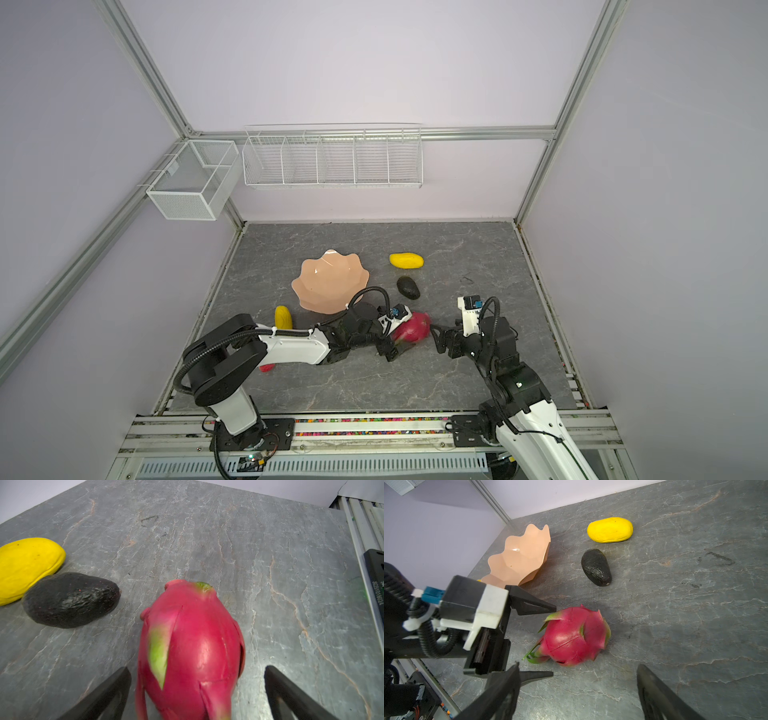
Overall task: Place and organize the fake fruits in the fruit bowl
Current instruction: 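Close the left gripper on the pink dragon fruit and lift it, then carry the dragon fruit into the peach bowl and release it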
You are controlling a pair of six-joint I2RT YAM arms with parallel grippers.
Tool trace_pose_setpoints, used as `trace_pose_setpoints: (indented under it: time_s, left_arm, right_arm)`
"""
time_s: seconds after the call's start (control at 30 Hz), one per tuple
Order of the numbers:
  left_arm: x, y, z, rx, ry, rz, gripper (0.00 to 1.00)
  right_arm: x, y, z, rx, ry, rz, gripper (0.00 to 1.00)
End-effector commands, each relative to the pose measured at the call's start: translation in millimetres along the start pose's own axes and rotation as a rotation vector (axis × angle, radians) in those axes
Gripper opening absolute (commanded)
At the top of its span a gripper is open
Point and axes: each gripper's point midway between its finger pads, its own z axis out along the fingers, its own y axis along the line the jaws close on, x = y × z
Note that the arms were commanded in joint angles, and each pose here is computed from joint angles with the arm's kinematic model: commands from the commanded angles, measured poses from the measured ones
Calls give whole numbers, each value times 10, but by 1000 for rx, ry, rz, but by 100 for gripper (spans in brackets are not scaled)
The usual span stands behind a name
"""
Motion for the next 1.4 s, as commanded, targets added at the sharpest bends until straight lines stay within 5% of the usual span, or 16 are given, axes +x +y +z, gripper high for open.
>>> trace_pose_setpoints:
  time_s: [0.0, 0.27, 0.57, 0.8, 0.9, 1.07, 1.2, 1.37]
  left_arm:
    - [-179, -15, 139, 21, -57, 16, 99]
    - [-93, -15, 233, 25, -50, 3, 96]
    - [-272, -31, 18, 24, -134, 7, 63]
    - [-692, 158, -448, -17, -254, -46, 59]
    - [-770, 515, -770, -127, -246, -125, 59]
    - [-644, 1219, -1300, -496, -126, -186, 59]
    - [-339, 1870, -1665, -747, -49, -376, 58]
    - [-110, 2271, -1792, -840, -59, -479, 57]
  right_arm:
    - [70, 18, 24, -18, 20, -12, 88]
    - [42, 36, 24, -23, 22, -15, 88]
    - [-92, 50, 7, -13, -10, -24, 88]
    - [-187, 198, 39, -82, -2, -45, 88]
    - [-269, 318, 96, -143, 0, -52, 88]
    - [-559, 611, 172, -262, -51, -74, 88]
    - [-697, 839, 323, -321, -43, -122, 88]
    - [-677, 1114, 482, -379, -3, -174, 88]
